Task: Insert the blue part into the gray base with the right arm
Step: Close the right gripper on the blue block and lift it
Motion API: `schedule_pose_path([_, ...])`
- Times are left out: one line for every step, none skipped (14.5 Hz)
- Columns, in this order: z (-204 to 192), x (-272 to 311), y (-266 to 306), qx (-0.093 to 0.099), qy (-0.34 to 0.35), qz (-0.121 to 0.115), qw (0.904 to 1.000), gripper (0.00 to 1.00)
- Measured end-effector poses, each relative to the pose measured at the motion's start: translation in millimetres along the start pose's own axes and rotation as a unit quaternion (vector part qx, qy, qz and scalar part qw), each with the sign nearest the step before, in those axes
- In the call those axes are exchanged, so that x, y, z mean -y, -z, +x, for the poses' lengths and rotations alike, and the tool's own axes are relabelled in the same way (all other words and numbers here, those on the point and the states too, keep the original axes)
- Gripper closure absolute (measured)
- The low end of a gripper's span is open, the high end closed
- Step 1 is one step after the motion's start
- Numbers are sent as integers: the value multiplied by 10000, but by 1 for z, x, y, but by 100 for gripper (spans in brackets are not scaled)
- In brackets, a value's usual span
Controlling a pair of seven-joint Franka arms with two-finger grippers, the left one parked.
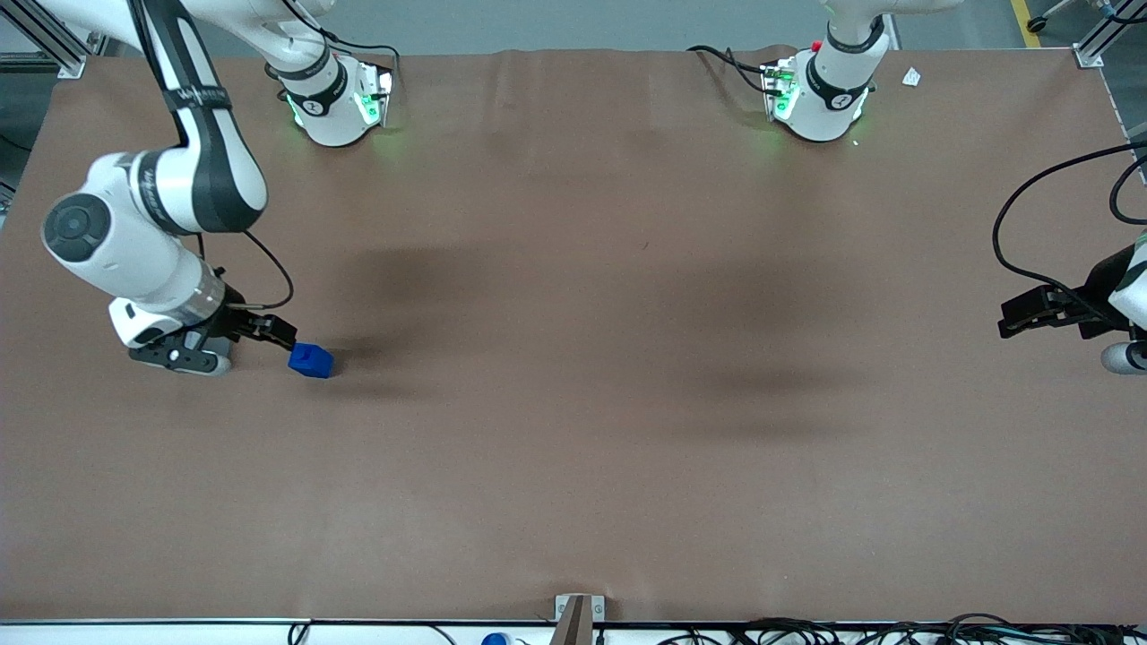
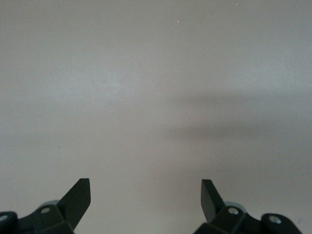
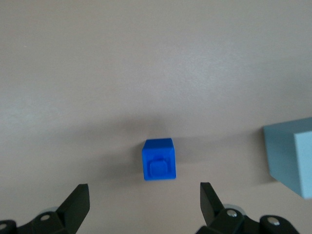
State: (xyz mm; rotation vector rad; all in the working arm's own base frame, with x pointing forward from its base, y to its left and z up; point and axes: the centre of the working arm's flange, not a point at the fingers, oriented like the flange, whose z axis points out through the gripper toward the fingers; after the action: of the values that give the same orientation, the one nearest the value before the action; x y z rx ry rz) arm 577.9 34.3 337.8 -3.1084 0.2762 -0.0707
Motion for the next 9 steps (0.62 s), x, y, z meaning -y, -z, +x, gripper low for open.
schedule_pose_path([0,0,-15,-14,-2,-1,10000,0])
schedule_pose_path([0,-1,-28,-3,-3,-7,10000,0])
schedule_pose_path([0,-1,-39,19,-1,-17,10000,0])
schedule_pose_path([0,-1,-47,22,2,-22,10000,0])
schedule_pose_path([1,-1,-55,25,5,-26,10000,0])
schedule_pose_path([1,-1,-63,39,8,-32,10000,0])
schedule_pose_path([0,-1,-70,59,10,-39,10000,0])
schedule_pose_path([-1,-2,-77,99,10,-49,9999,0])
schedule_pose_path([-2,-2,-84,126,13,-58,9999,0])
